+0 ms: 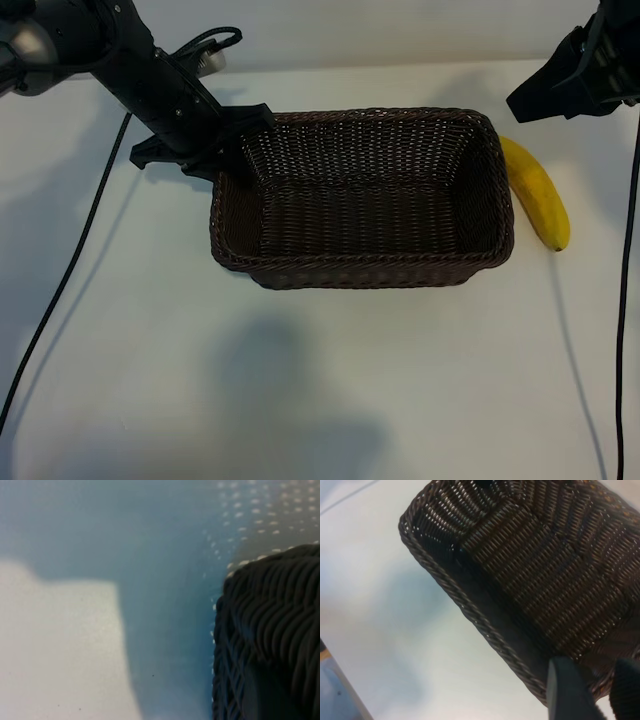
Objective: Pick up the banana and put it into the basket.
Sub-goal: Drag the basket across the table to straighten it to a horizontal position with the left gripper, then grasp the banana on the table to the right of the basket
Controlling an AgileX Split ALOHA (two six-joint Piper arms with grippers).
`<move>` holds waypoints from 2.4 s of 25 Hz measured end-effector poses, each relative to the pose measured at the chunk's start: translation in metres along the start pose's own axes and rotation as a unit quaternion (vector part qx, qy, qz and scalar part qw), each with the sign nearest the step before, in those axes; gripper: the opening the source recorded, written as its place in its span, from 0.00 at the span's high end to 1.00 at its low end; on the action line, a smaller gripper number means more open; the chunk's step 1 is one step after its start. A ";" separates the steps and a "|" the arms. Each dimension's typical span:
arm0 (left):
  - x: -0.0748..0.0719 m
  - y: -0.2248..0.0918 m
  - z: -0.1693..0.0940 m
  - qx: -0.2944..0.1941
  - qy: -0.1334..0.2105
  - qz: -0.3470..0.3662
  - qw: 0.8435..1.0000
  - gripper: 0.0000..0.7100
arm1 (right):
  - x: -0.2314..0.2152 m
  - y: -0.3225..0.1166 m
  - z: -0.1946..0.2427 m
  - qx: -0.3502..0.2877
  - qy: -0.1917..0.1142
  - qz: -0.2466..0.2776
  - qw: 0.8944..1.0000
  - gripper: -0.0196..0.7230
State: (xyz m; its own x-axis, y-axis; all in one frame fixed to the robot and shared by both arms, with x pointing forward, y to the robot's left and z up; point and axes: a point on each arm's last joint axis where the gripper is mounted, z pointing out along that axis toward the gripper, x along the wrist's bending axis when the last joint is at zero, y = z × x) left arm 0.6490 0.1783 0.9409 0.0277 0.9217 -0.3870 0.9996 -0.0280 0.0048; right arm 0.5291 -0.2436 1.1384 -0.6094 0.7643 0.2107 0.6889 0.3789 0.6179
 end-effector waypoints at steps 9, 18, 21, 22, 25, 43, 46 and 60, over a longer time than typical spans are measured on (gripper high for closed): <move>0.001 0.000 0.000 0.002 0.006 -0.014 1.000 0.45 | 0.000 0.000 0.000 0.000 0.000 0.000 1.000 0.64; 0.003 -0.002 0.000 0.008 0.016 -0.025 1.000 0.35 | 0.000 0.000 0.000 0.000 0.000 0.000 1.000 0.64; 0.003 -0.002 0.000 0.010 0.017 -0.026 0.999 0.35 | 0.000 0.000 0.000 0.000 0.000 0.000 1.000 0.64; 0.003 -0.002 0.000 0.011 0.017 -0.026 0.999 0.35 | 0.000 0.000 0.000 0.000 0.000 0.000 1.000 0.64; 0.002 -0.004 -0.001 0.021 0.018 -0.025 0.999 0.35 | 0.000 0.000 0.000 0.000 0.000 0.000 1.000 0.64; -0.001 -0.021 -0.054 0.028 0.011 -0.015 0.999 0.35 | 0.000 0.000 0.000 0.000 0.000 0.000 1.000 0.64; -0.002 -0.025 -0.066 0.026 0.024 -0.001 0.999 0.35 | 0.000 0.000 0.000 -0.001 0.001 0.000 1.000 0.64; -0.029 -0.058 -0.149 -0.081 0.028 0.057 0.995 0.35 | 0.000 0.000 0.000 -0.001 0.001 0.000 1.000 0.64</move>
State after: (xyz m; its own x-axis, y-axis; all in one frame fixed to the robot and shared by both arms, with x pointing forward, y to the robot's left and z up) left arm 0.5915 0.2115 1.0895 0.1359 0.9366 -0.3231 0.9780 -0.0747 0.1950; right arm 0.5290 -0.2434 1.1385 -0.6094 0.7638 0.2126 0.6890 0.3775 0.6187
